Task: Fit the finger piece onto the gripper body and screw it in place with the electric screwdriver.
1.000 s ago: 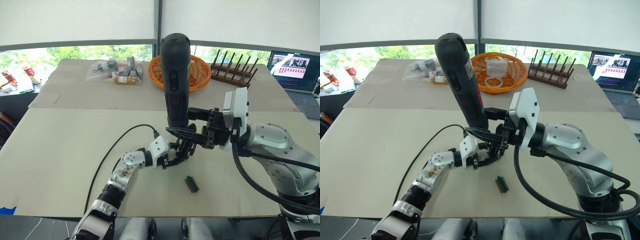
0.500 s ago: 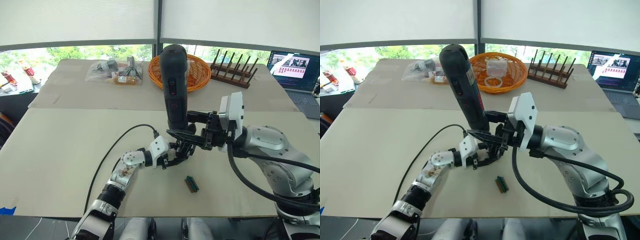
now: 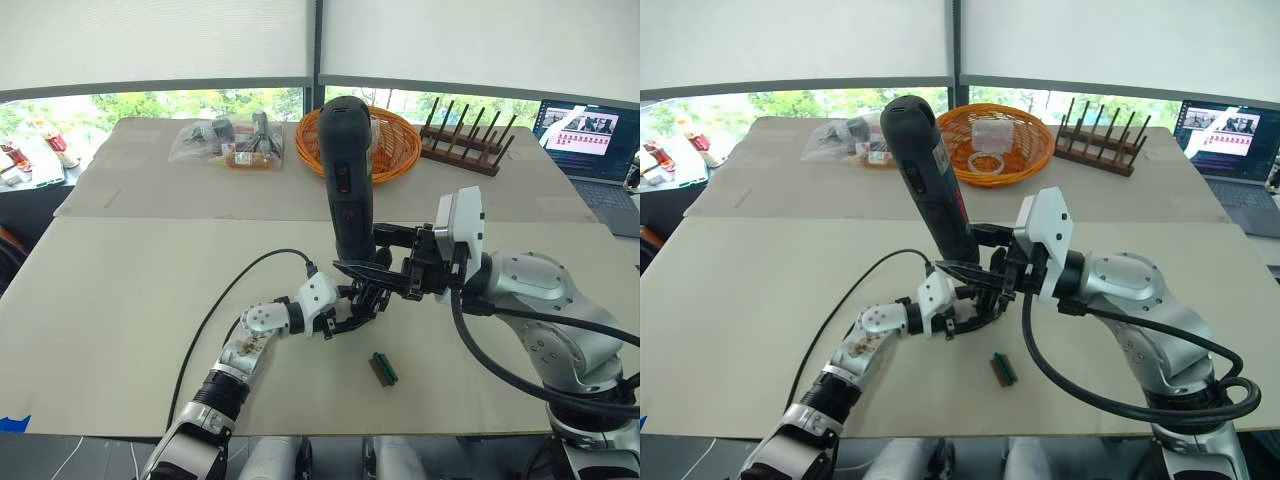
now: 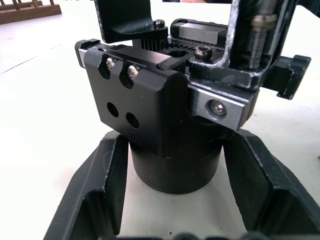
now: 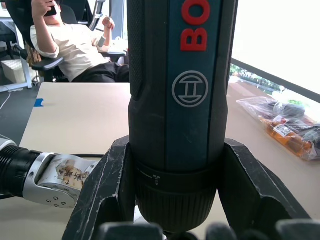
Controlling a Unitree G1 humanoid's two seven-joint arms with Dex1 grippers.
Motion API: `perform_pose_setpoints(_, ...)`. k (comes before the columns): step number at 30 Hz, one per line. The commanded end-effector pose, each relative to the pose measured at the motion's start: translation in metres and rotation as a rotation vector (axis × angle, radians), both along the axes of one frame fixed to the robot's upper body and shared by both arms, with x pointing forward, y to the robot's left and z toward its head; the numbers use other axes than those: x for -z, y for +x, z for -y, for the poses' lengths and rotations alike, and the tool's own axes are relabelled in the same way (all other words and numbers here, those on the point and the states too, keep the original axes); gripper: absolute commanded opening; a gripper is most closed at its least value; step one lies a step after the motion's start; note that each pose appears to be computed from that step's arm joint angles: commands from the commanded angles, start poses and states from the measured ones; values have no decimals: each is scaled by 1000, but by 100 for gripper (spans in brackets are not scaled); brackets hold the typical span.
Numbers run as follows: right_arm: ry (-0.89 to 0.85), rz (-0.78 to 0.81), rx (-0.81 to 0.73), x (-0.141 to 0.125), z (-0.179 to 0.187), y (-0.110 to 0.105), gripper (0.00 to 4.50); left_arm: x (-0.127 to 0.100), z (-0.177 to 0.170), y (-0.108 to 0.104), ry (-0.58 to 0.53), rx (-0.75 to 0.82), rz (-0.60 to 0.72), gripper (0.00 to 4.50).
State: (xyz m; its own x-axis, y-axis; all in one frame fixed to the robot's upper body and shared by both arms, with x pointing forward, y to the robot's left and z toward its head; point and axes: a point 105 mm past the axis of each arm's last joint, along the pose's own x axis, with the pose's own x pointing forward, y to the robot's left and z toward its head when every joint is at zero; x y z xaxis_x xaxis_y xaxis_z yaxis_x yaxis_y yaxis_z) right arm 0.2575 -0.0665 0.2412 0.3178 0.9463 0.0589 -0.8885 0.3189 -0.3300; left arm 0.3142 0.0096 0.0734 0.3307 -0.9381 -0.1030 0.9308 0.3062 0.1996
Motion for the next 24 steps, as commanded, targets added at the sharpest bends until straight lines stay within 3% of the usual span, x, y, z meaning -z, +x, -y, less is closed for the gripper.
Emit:
perform_pose_setpoints(1, 30, 77, -24, -14, 0, -8, 189, 13, 5, -8, 24, 20, -43, 231)
perform_pose_setpoints(24, 63, 31, 45, 7, 7, 0, 189, 12, 4, -8, 23, 19, -39, 231)
